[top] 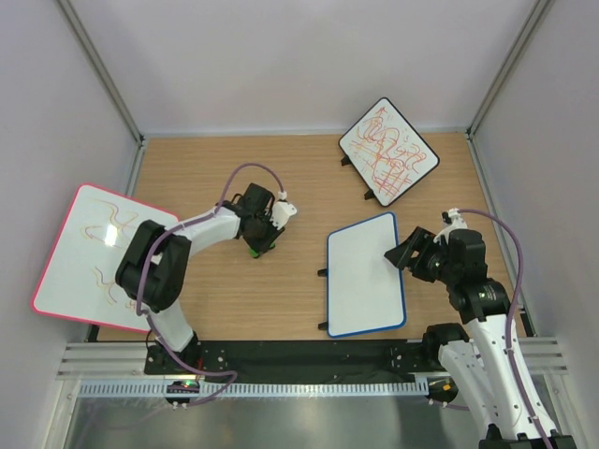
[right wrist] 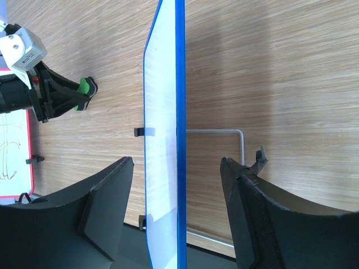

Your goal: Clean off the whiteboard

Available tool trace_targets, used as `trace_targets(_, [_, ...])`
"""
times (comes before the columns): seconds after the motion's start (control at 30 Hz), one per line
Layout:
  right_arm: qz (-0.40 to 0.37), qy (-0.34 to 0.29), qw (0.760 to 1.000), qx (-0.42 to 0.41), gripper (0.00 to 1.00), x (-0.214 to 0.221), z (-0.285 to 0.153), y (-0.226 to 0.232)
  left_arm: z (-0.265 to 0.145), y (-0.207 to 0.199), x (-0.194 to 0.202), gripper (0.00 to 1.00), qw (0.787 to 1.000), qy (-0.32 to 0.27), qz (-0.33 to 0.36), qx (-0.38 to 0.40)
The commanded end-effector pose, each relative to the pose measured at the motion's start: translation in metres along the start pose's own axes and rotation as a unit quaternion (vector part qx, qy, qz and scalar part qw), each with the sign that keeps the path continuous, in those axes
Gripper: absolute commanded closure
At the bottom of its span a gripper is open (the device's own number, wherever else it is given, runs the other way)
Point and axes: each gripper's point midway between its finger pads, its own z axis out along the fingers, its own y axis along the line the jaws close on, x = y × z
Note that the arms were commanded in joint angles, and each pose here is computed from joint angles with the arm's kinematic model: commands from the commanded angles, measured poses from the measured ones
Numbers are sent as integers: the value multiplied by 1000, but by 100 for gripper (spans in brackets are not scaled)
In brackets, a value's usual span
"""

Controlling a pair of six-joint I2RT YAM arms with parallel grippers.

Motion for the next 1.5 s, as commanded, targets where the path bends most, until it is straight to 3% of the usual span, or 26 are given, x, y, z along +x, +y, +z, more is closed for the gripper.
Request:
trace_targets(0.0, [-7, -14, 1000, -7, 29, -6, -2, 4, 13, 3, 5, 78, 1000, 10, 2, -1])
trace_targets(0.13, [-8, -15, 1000, -9, 28, -6, -2, 5, 12, 2, 4, 71, 1000, 6, 2, 1])
trace_targets(0.23, [-10, -15, 1000, -11, 28, -6, -2, 6, 9, 0, 1, 58, 1000, 0, 5, 4])
trace_targets(0.33, [-9, -16, 1000, -12, 26, -7, -3, 6, 4, -1, -3, 38, 1000, -10, 6, 7])
trace_targets(0.37, [-10, -15, 1000, -12, 25, -6, -3, 6, 1, -1, -5, 11, 1000, -13, 6, 8])
trace_targets(0.4, [-10, -18, 1000, -12, 22, -8, -3, 7, -1, -2, -6, 0, 1000, -16, 6, 9])
trace_targets(0.6, [-16, -28, 999, -12, 0, -15, -7, 10, -29, -4, -28, 0, 998, -57, 8, 12])
trace_targets(0.97, [-14, -66, 997, 48, 0, -54, 1, 3, -116, -3, -50, 0, 991, -135, -5, -12])
trace_targets(1.17, [15, -142, 980, 137, 0, -106, 3, -13, -144, 50, -8, 0, 985, -92, -71, -124])
trace_targets(1.27, [51, -207, 954, 210, 0, -129, -8, -36, -156, 77, 22, 0, 971, -71, -129, -186])
trace_targets(1.47, [111, -333, 847, 398, 0, -141, -49, -110, -170, 105, 76, 0, 935, -34, -213, -281])
